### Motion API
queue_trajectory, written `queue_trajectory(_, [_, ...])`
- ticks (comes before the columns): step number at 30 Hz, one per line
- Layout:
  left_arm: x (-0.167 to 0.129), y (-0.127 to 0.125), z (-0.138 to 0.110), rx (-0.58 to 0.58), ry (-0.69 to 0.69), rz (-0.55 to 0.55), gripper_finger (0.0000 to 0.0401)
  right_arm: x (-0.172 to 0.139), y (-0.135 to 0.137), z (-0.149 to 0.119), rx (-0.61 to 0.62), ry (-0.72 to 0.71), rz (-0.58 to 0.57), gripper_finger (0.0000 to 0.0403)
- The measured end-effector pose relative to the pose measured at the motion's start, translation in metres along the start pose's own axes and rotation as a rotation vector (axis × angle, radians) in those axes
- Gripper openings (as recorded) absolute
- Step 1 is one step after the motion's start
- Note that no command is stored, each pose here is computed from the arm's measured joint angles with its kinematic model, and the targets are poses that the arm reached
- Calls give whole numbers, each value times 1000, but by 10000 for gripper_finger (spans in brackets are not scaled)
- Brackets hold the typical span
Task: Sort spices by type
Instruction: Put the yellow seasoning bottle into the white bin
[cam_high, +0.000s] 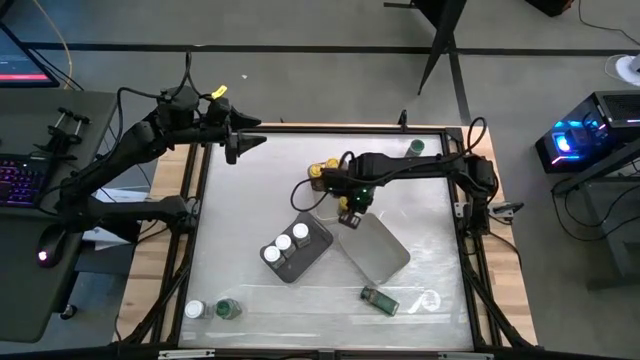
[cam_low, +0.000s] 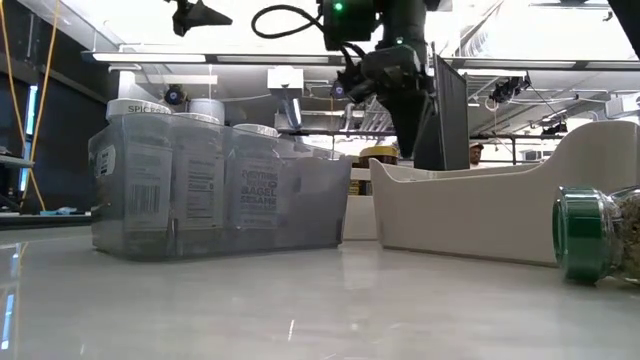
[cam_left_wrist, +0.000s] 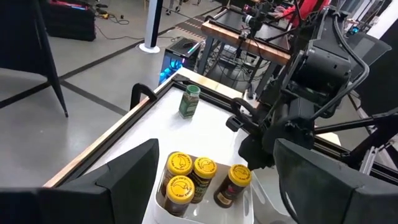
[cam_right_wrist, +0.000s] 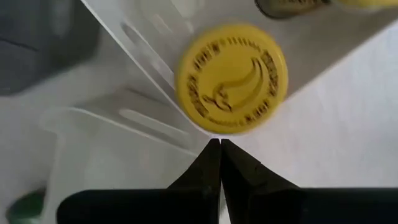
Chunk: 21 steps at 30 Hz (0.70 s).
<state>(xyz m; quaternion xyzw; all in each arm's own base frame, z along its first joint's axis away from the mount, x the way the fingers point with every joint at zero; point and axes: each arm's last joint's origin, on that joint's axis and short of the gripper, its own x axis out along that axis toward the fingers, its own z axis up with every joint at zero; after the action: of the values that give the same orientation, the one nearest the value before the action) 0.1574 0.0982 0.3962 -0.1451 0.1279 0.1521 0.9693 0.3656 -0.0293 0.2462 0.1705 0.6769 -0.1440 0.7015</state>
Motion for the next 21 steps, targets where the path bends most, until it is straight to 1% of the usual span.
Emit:
queue_trajectory(5, [0,0,0,0,0,2,305,0,0,7,22,-60,30,1])
queue_trajectory(15, [0,0,0,1,-1,9,305,-2,-9,22,65,-175,67,0])
queue_trajectory(19, [0,0,0,1,-1,9,305,-2,-8,22,65,-173,79,0])
queue_trajectory(21, [0,0,0,1,-1,9,305,-2,-8,20,58,-149,72,0])
